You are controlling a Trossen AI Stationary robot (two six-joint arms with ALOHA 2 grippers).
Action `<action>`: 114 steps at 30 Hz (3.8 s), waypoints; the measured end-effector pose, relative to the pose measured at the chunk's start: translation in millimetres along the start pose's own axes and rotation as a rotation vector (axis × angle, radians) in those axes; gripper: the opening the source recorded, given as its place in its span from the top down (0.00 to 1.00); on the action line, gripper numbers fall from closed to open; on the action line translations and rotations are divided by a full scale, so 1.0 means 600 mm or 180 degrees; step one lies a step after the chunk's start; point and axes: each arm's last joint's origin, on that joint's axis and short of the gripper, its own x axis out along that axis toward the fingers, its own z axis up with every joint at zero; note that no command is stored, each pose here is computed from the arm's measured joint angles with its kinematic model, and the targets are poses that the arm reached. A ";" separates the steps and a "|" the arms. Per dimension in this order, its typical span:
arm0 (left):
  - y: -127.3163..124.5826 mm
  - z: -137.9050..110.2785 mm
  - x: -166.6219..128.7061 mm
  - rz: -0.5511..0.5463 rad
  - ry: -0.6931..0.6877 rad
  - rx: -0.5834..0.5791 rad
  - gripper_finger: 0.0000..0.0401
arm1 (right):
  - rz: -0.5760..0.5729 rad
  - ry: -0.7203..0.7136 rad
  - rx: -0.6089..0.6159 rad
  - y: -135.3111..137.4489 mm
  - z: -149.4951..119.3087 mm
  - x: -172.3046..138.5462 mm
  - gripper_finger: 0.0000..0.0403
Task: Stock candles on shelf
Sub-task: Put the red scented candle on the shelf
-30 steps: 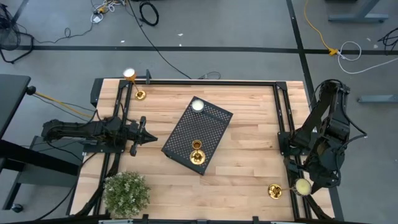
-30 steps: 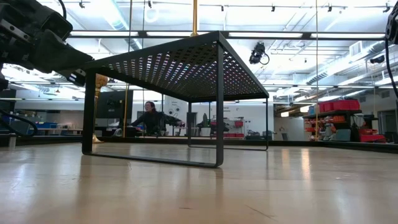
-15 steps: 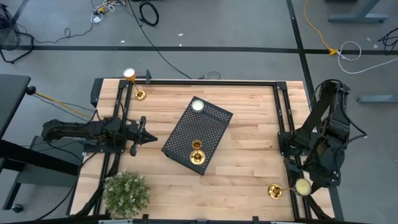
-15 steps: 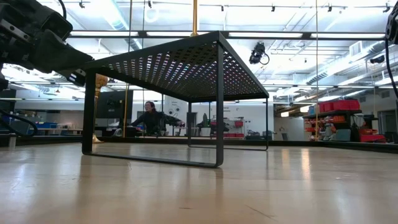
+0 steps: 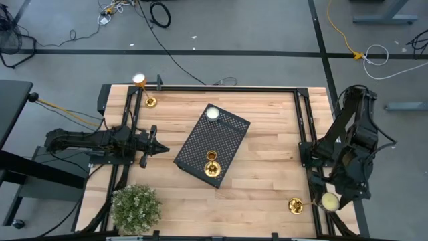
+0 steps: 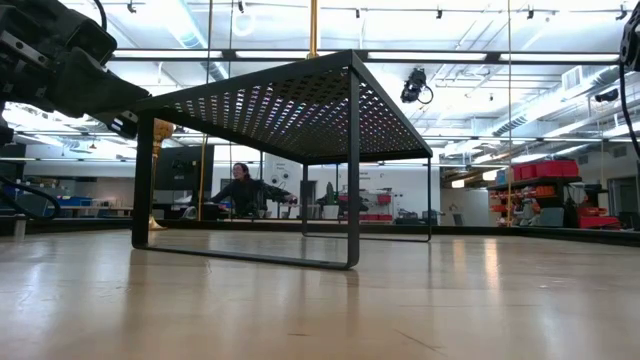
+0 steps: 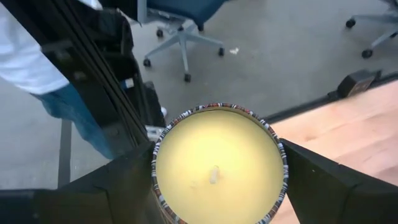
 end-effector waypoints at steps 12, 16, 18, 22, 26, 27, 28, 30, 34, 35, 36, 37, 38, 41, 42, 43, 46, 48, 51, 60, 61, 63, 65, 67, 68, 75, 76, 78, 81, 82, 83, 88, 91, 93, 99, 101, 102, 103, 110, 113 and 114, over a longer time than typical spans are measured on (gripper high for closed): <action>0.000 0.000 0.000 0.0001 0.0001 -0.0001 0.97 | -0.0056 -0.0291 -0.0043 0.003 0.037 -0.033 0.22; 0.000 0.000 0.000 0.0000 0.0000 -0.0001 0.97 | -0.0152 -0.0315 -0.0012 -0.002 0.050 -0.036 0.22; 0.000 0.000 0.000 0.0000 0.0000 -0.0001 0.96 | -0.0188 -0.0331 0.0008 -0.006 0.057 -0.037 0.22; 0.000 0.000 0.000 0.0001 0.0000 -0.0001 0.96 | -0.0282 -0.0351 0.0065 -0.015 0.068 -0.039 0.22; 0.000 0.000 0.000 0.0000 0.0000 -0.0001 0.96 | -0.0430 -0.0363 0.0141 -0.030 0.075 -0.040 0.22; 0.000 0.000 0.000 0.0001 -0.0002 -0.0001 0.97 | -0.0473 -0.0357 0.0163 -0.034 0.076 -0.040 0.22; 0.000 0.000 0.000 0.0002 0.0001 -0.0001 0.96 | -0.0511 -0.0361 0.0188 -0.038 0.077 -0.040 0.22; 0.000 0.000 0.000 0.0001 0.0000 -0.0001 0.97 | -0.0589 -0.0357 0.0240 -0.046 0.077 -0.040 0.22; 0.000 0.000 0.000 0.0001 -0.0001 -0.0001 0.97 | -0.0742 -0.0319 0.0358 -0.065 0.076 -0.038 0.22; 0.000 0.000 0.000 0.0001 0.0000 -0.0001 0.96 | -0.0787 -0.0311 0.0391 -0.070 0.076 -0.038 0.22; 0.000 0.000 0.000 0.0000 0.0000 -0.0001 0.96 | -0.0830 -0.0304 0.0438 -0.075 0.075 -0.037 0.22; 0.000 0.000 0.000 0.0001 0.0000 -0.0001 0.97 | -0.0875 -0.0298 0.0503 -0.080 0.075 -0.037 0.22; 0.000 0.000 0.000 0.0002 0.0000 -0.0001 0.97 | -0.0919 -0.0291 0.0578 -0.086 0.074 -0.036 0.22; 0.000 0.000 0.000 0.0000 -0.0001 -0.0001 0.97 | -0.1061 -0.0259 0.0745 -0.104 0.072 -0.035 0.22; 0.000 0.000 0.000 0.0001 0.0000 -0.0001 0.96 | -0.1133 -0.0243 0.0783 -0.110 0.071 -0.034 0.22; 0.000 0.000 0.000 0.0001 0.0000 -0.0001 0.96 | -0.1224 -0.0222 0.0823 -0.117 0.070 -0.034 0.22; 0.000 0.000 0.000 0.0000 -0.0001 -0.0001 0.96 | -0.1525 -0.0156 0.0942 -0.137 0.065 -0.034 0.22; 0.000 0.000 0.000 0.0000 0.0001 -0.0001 0.96 | -0.1730 -0.0098 0.1025 -0.151 0.062 -0.033 0.22; 0.000 0.000 0.000 0.0001 -0.0001 -0.0001 0.96 | -0.2060 -0.0014 0.1215 -0.174 0.056 -0.033 0.22; 0.000 0.000 0.000 0.0000 0.0001 -0.0001 0.97 | -0.2695 0.0148 0.1806 -0.239 0.030 -0.041 0.22; 0.000 0.000 0.000 0.0001 0.0000 -0.0001 0.96 | -0.2744 0.0157 0.1870 -0.246 0.027 -0.044 0.22; 0.000 0.000 0.000 0.0001 0.0000 -0.0001 0.97 | -0.2845 0.0177 0.1982 -0.260 0.019 -0.049 0.22; 0.000 0.000 0.000 0.0001 0.0000 -0.0001 0.96 | -0.2945 0.0185 0.2060 -0.276 0.012 -0.054 0.22; 0.000 0.000 0.000 0.0000 0.0000 -0.0001 0.97 | -0.3046 0.0184 0.2138 -0.292 0.005 -0.059 0.22; 0.000 0.000 0.000 0.0001 -0.0001 -0.0001 0.96 | -0.3095 0.0180 0.2179 -0.300 0.002 -0.062 0.22; 0.000 0.000 0.000 0.0002 -0.0001 -0.0001 0.97 | -0.3352 0.0249 0.2467 -0.344 -0.028 -0.079 0.22; 0.000 0.000 0.000 0.0000 0.0000 -0.0001 0.96 | -0.3364 0.0264 0.2505 -0.350 -0.032 -0.081 0.22; 0.000 0.000 0.000 0.0000 0.0000 -0.0001 0.97 | -0.3397 0.0305 0.2566 -0.360 -0.040 -0.083 0.22; 0.000 0.000 0.000 0.0001 0.0000 -0.0001 0.96 | -0.3430 0.0435 0.2556 -0.373 -0.052 -0.087 0.22; 0.000 0.000 0.000 0.0001 0.0000 -0.0001 0.97 | -0.3440 0.0467 0.2565 -0.378 -0.056 -0.087 0.22; 0.000 0.000 0.000 0.0000 0.0000 -0.0001 0.96 | -0.3448 0.0501 0.2565 -0.382 -0.060 -0.088 0.22; 0.000 0.000 0.000 0.0001 0.0000 -0.0001 0.96 | -0.3521 0.0587 0.2619 -0.412 -0.080 -0.088 0.22; 0.000 0.000 0.000 0.0000 0.0000 -0.0001 0.96 | -0.3583 0.0573 0.2669 -0.430 -0.091 -0.088 0.22; 0.000 0.000 0.000 0.0001 0.0000 -0.0001 0.97 | -0.3623 0.0564 0.2700 -0.442 -0.098 -0.089 0.22; 0.000 0.000 0.000 0.0000 0.0001 -0.0001 0.96 | -0.3724 0.0558 0.2887 -0.471 -0.124 -0.093 0.22; 0.000 0.000 0.000 0.0001 0.0000 -0.0001 0.96 | -0.3742 0.0576 0.3003 -0.480 -0.135 -0.092 0.22; 0.000 0.000 0.000 0.0000 -0.0001 -0.0001 0.96 | -0.3746 0.0590 0.3034 -0.484 -0.140 -0.092 0.22; 0.000 0.000 0.000 0.0001 0.0000 -0.0001 0.96 | -0.3749 0.0608 0.3060 -0.488 -0.144 -0.091 0.22; 0.000 0.000 0.000 0.0000 0.0001 -0.0001 0.96 | -0.3773 0.0656 0.3171 -0.514 -0.159 -0.092 0.22; 0.000 0.000 0.000 0.0001 0.0000 -0.0001 0.96 | -0.3821 0.0603 0.3164 -0.529 -0.153 -0.100 0.22; 0.000 0.000 0.000 0.0001 0.0000 -0.0001 0.97 | -0.3836 0.0592 0.3165 -0.535 -0.152 -0.102 0.22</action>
